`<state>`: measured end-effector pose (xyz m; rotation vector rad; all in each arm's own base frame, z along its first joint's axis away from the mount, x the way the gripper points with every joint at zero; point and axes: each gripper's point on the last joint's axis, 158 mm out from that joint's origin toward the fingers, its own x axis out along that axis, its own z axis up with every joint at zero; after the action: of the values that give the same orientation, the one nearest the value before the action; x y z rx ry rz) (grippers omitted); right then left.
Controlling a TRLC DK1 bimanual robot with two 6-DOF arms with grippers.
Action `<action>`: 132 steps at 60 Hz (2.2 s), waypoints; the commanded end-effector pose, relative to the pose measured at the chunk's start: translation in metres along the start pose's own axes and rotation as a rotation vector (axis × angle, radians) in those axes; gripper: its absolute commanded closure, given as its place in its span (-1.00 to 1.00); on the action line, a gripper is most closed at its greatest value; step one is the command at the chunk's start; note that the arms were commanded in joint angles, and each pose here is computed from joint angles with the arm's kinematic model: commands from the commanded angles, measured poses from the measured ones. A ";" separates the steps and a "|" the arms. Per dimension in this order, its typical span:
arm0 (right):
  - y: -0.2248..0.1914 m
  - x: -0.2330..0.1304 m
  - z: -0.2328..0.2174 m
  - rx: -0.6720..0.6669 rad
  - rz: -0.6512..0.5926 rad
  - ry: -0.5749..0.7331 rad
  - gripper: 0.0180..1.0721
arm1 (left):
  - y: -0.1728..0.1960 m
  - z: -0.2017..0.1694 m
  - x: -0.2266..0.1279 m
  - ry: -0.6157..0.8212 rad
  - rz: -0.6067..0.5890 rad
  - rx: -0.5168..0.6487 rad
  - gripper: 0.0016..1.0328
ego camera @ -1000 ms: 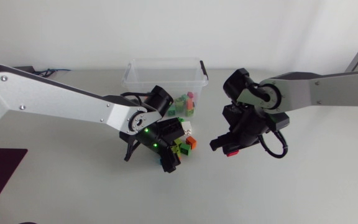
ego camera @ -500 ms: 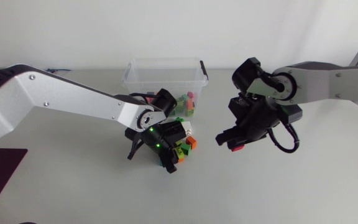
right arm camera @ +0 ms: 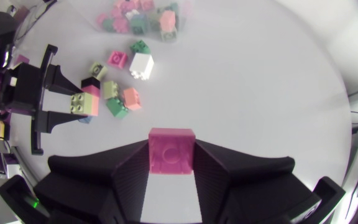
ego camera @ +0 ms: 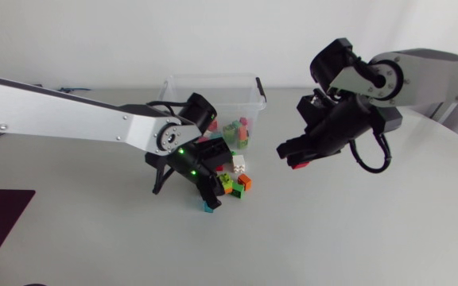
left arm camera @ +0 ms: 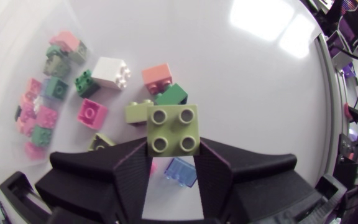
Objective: Place the duplo bricks in the container
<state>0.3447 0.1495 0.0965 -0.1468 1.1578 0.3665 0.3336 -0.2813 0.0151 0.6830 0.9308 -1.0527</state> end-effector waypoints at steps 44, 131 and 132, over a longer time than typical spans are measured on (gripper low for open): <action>0.058 -0.004 0.160 -0.040 0.058 -0.392 0.36 | 0.086 0.053 -0.136 -0.347 0.254 -0.205 0.38; 0.063 0.000 0.229 -0.059 -0.057 -0.653 -0.91 | 0.206 0.069 -0.197 -0.599 0.461 -0.451 0.38; 0.064 -0.004 0.226 -0.062 -0.056 -0.654 -0.91 | 0.206 0.070 -0.196 -0.600 0.461 -0.452 0.38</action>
<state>0.5331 0.2814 0.1768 -0.0985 0.5217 0.3602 0.4924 -0.1861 0.2272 0.1961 0.4355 -0.5681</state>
